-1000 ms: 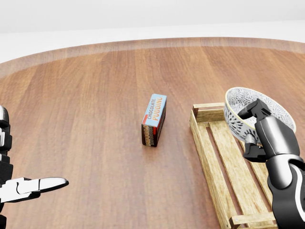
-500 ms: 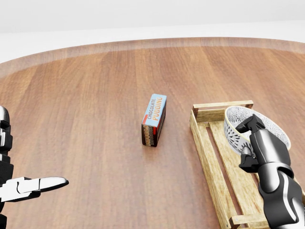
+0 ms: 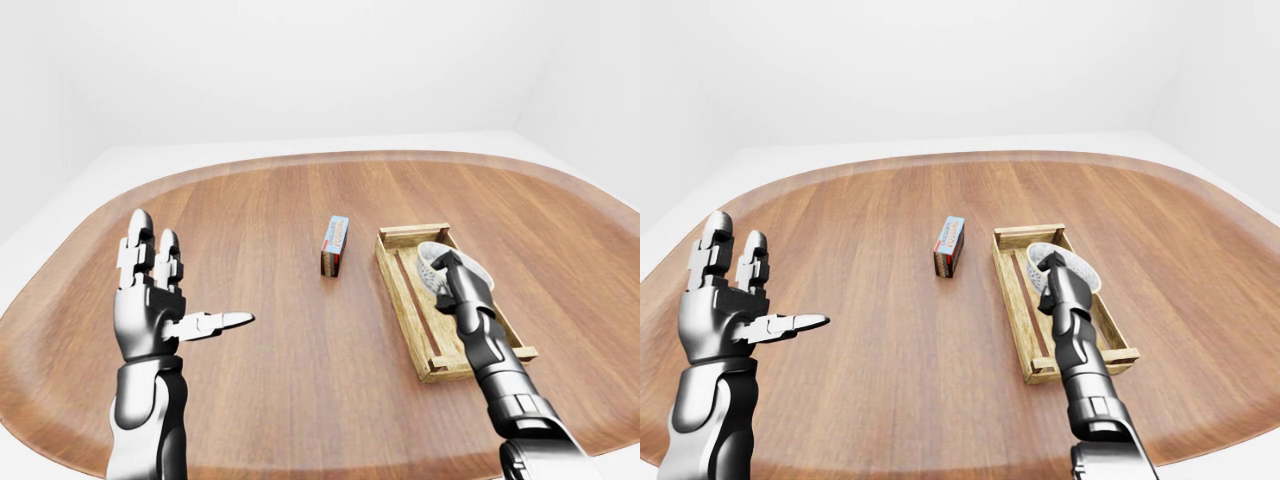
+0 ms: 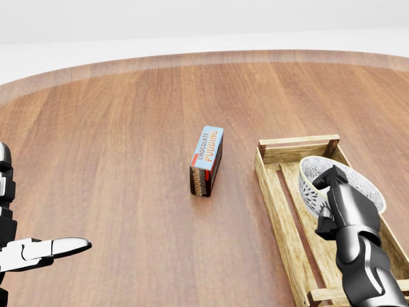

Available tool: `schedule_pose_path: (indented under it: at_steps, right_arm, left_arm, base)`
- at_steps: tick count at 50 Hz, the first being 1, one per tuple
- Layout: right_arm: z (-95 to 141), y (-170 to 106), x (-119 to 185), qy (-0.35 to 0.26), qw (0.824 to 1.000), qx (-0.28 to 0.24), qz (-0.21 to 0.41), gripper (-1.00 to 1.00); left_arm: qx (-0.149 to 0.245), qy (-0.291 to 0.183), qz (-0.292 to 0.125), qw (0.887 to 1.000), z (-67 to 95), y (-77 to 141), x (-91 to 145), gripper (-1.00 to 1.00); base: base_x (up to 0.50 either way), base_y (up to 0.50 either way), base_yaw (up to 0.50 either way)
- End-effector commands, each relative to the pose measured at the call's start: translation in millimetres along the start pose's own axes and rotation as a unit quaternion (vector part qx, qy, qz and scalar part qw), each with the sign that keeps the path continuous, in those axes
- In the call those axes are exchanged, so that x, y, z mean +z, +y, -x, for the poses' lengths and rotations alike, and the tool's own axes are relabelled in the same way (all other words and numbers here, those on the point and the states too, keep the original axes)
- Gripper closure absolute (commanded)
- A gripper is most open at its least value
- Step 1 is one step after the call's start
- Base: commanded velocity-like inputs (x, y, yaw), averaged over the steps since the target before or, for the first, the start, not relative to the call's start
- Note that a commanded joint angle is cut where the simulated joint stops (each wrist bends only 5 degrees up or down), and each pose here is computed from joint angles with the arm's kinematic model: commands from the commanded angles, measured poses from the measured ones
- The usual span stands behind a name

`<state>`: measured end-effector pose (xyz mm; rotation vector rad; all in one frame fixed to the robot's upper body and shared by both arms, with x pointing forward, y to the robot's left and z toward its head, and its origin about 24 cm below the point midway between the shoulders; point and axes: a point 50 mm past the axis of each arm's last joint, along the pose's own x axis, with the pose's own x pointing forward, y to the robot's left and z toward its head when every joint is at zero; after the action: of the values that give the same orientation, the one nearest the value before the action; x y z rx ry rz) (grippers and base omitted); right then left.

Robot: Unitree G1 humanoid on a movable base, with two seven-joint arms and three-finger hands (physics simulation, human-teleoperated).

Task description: Pick up the bowl on the left and put it in the tray.

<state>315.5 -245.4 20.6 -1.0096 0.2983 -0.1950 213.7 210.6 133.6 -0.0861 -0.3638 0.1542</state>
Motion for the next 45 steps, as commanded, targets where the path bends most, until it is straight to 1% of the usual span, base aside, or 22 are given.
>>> schedule_pose_path:
  at_steps: [1,12,33,45]
  right_arm:
    - [-5,3,1,0.006,1.0,-0.004,0.03,1.0]
    - [-5,10,-2,0.015,0.999,-0.002,0.039,1.0]
    - [-5,21,3,0.015,0.999,0.015,0.042,1.0]
    - [-4,30,-8,0.045,0.998,0.022,0.042,1.0]
  left_arm:
    - [-0.009,0.053,0.01,0.999,-2.5,-7,-27,-1.0]
    - [-0.009,0.054,0.011,0.998,-1.9,-6,-27,-1.0]
    - [-0.008,0.049,0.011,0.999,-2.2,-5,-25,-1.0]
    - [-0.008,0.047,0.012,0.999,-2.2,-5,-24,-1.0]
  base:
    - [0.0,0.0,0.0]
    - [0.0,0.0,0.0]
    - [0.0,0.0,0.0]
    - [0.0,0.0,0.0]
